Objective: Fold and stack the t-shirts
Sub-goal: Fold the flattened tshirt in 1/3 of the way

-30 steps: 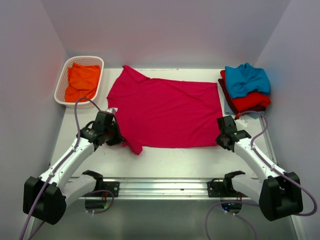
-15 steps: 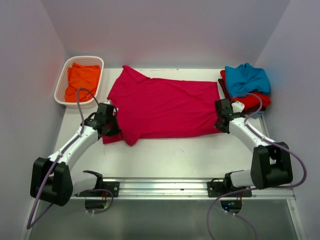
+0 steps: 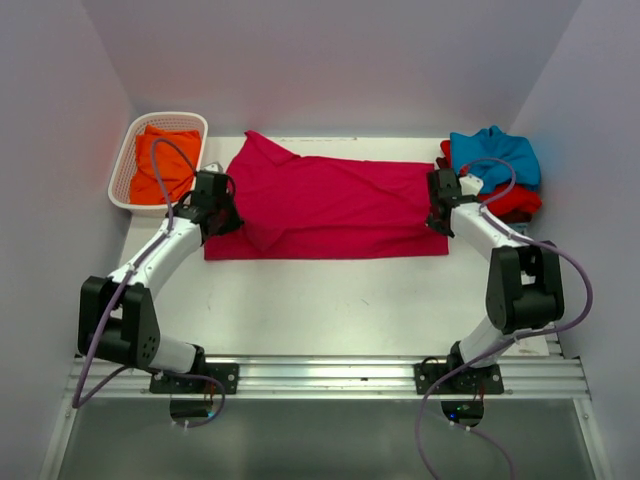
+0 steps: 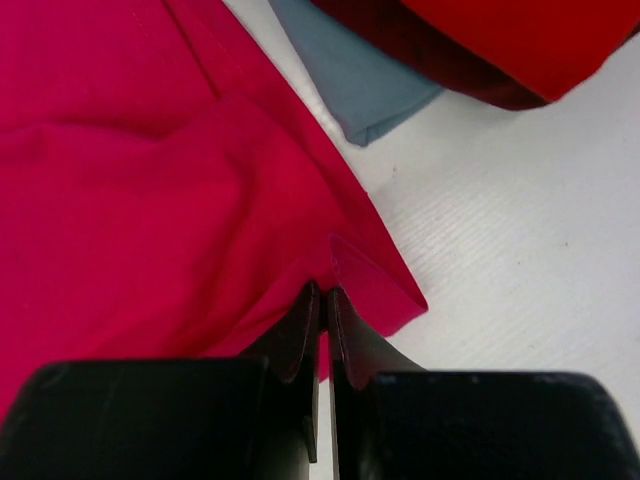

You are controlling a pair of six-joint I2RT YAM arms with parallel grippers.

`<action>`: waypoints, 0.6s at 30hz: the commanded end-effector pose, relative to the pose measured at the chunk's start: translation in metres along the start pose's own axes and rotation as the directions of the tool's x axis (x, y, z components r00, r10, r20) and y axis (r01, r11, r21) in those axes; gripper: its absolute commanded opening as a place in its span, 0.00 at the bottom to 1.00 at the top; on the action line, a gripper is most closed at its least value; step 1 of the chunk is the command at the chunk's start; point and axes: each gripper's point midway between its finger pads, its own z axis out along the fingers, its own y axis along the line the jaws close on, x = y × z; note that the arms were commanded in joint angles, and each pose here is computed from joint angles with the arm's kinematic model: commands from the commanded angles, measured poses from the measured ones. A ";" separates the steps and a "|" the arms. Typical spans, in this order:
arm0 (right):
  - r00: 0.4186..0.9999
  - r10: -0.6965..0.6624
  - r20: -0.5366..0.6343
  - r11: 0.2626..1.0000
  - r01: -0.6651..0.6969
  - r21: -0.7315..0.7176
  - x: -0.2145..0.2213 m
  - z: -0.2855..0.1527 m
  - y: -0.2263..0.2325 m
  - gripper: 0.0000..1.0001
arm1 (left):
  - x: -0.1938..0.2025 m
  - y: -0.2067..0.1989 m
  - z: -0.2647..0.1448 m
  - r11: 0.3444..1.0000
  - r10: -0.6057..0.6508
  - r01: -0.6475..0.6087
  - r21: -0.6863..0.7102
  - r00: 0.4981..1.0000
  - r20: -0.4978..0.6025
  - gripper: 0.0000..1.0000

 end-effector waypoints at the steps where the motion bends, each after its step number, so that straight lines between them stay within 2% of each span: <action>1: 0.998 0.017 0.065 1.000 -0.017 -0.003 -0.029 0.003 0.010 0.00 | -0.026 -0.004 0.010 1.000 0.008 -0.008 0.000 0.998 0.063 0.00; 7: 0.998 0.014 0.053 1.000 -0.015 0.002 -0.031 0.012 0.016 0.00 | -0.026 -0.008 0.030 1.000 0.002 -0.002 0.002 1.000 0.027 0.00; 16: 0.999 0.013 0.044 0.999 -0.014 0.029 -0.028 0.025 0.016 0.00 | -0.031 -0.008 0.044 1.000 -0.008 0.008 -0.011 0.999 0.035 0.00; 18: 0.999 0.013 0.041 0.999 -0.014 0.029 -0.026 0.029 0.017 0.07 | -0.032 -0.006 0.046 1.000 -0.009 0.010 -0.020 0.999 0.043 0.00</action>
